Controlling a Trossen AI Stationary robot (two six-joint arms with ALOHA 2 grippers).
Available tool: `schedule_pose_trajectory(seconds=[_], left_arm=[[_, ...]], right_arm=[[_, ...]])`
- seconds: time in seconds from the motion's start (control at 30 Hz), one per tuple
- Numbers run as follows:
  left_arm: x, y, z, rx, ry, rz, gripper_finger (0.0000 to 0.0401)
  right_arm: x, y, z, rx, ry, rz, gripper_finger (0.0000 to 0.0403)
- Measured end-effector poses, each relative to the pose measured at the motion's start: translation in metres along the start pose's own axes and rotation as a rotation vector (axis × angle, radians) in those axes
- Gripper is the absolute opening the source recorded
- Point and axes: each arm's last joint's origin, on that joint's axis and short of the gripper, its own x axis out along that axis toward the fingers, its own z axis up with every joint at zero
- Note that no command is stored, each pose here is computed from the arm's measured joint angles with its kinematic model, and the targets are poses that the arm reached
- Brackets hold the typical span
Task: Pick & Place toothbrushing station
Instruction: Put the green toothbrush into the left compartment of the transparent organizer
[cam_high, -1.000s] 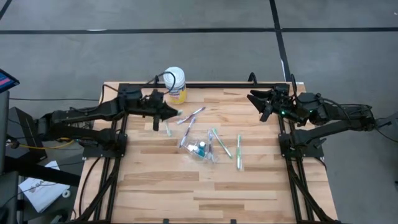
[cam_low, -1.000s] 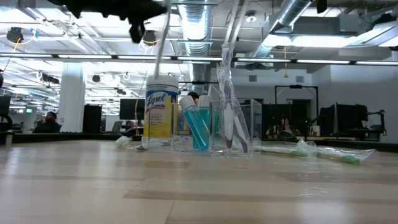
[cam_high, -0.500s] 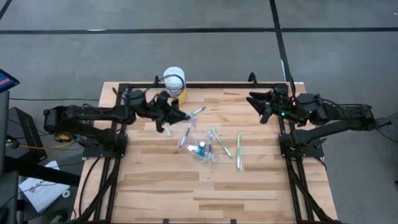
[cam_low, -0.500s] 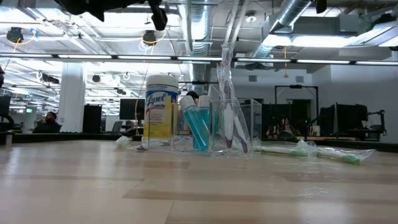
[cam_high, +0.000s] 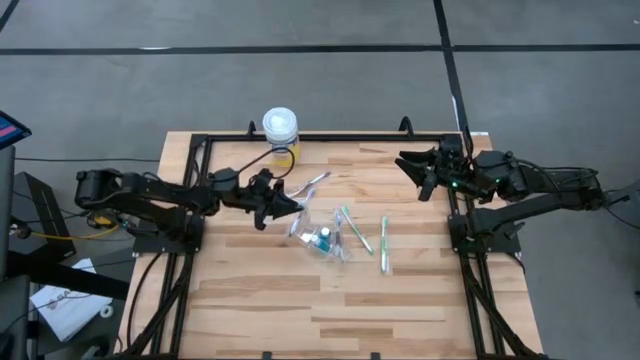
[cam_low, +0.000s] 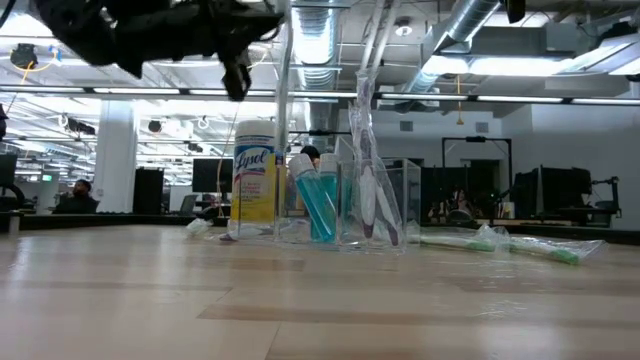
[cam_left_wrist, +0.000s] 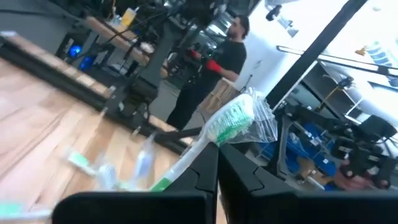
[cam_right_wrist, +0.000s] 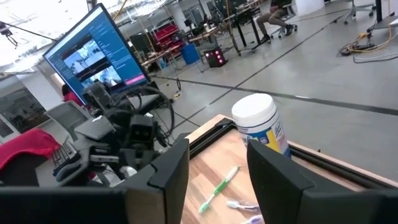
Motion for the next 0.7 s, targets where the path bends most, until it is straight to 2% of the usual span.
schedule_pose_trajectory(seconds=[0.7], left_arm=[[-0.032, 0.023, -0.042, -0.045, 0.069, 0.068, 0.0000]], right_arm=[[0.002, -0.003, 0.003, 0.032, -0.020, -0.024, 0.0140]])
